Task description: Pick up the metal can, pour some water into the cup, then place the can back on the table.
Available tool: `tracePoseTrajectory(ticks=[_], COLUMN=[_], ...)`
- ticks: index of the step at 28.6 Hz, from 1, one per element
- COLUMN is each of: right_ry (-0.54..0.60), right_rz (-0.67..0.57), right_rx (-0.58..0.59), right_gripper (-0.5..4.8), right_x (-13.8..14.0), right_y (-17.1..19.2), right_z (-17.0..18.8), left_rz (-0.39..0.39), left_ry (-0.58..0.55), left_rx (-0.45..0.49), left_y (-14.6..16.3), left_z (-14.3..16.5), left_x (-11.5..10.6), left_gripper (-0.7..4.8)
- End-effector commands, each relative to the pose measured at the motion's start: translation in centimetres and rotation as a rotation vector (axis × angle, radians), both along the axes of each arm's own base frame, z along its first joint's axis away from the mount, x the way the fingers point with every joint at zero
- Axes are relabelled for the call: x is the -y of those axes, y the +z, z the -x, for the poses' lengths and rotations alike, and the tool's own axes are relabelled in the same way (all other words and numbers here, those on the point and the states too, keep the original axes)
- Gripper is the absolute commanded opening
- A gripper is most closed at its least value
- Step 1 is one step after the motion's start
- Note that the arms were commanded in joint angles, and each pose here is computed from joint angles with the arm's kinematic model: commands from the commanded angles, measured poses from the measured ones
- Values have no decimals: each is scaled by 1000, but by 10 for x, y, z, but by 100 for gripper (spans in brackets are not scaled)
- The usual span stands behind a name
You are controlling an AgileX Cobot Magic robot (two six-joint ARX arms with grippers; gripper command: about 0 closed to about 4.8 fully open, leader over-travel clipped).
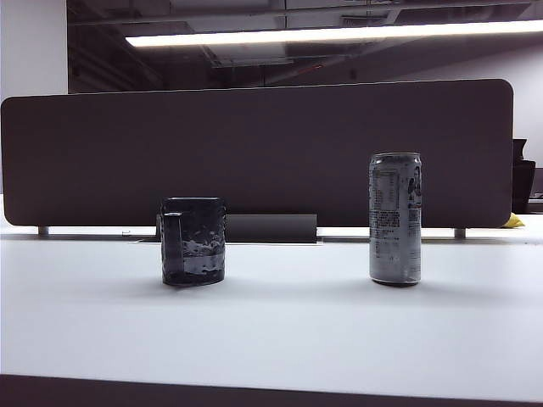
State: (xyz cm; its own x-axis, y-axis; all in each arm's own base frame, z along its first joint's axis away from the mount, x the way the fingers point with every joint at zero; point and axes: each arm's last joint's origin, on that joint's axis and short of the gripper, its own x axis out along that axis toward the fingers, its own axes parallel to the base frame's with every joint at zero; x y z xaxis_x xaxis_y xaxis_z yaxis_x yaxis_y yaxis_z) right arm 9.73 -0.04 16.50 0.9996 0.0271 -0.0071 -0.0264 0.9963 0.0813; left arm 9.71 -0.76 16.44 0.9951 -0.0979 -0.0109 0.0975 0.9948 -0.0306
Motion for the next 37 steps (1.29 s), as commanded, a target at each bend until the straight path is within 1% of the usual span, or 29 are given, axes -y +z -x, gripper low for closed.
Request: tracePoseTrajectory(ticks=[1, 11, 14, 16, 17, 19, 20, 22, 24, 26, 31, 32, 35, 37], right_ry=[-4, 2, 45, 102, 130, 193, 224, 298, 364, 402, 457, 463, 495, 517], right_rz=[3, 3, -1, -42, -71, -118, -132, -138, -141, -168, -209, -209, -207, -205], right_rx=[16, 16, 16, 15, 11, 1, -3, -9, -15, -24, -40, -41, -43, -45], right_gripper=[1, 1, 1, 3, 19, 84, 100, 101, 99, 99, 92, 83, -7, -7], right_x=[0, 0, -1, -3, -4, -6, -7, -9, -10, -11, -13, -13, -15, -17], right_y=[1, 1, 1, 1, 1, 1, 1, 1, 1, 1, 1, 1, 1, 1], right_z=[0, 0, 0, 0, 0, 1, 1, 1, 2, 2, 3, 3, 4, 4], left_rz=[-4, -4, -4, -4, -4, -4, -3, -3, -3, -2, -2, -2, -2, -2], left_ry=[5, 5, -7, -27, -45, -80, -104, -148, -203, -259, -378, -394, -431, -437], left_rx=[10, 10, 10, 10, 10, 10, 10, 10, 10, 10, 10, 10, 10, 10], left_y=[1, 1, 1, 1, 1, 1, 1, 1, 1, 1, 1, 1, 1, 1], left_z=[0, 0, 0, 0, 0, 1, 1, 2, 4, 5, 10, 10, 12, 12], left_x=[0, 0, 1, 3, 5, 8, 10, 14, 20, 25, 35, 37, 40, 41], left_gripper=[-5, -5, -5, -5, -5, -5, -5, -5, -5, -5, -5, -5, -5, -5])
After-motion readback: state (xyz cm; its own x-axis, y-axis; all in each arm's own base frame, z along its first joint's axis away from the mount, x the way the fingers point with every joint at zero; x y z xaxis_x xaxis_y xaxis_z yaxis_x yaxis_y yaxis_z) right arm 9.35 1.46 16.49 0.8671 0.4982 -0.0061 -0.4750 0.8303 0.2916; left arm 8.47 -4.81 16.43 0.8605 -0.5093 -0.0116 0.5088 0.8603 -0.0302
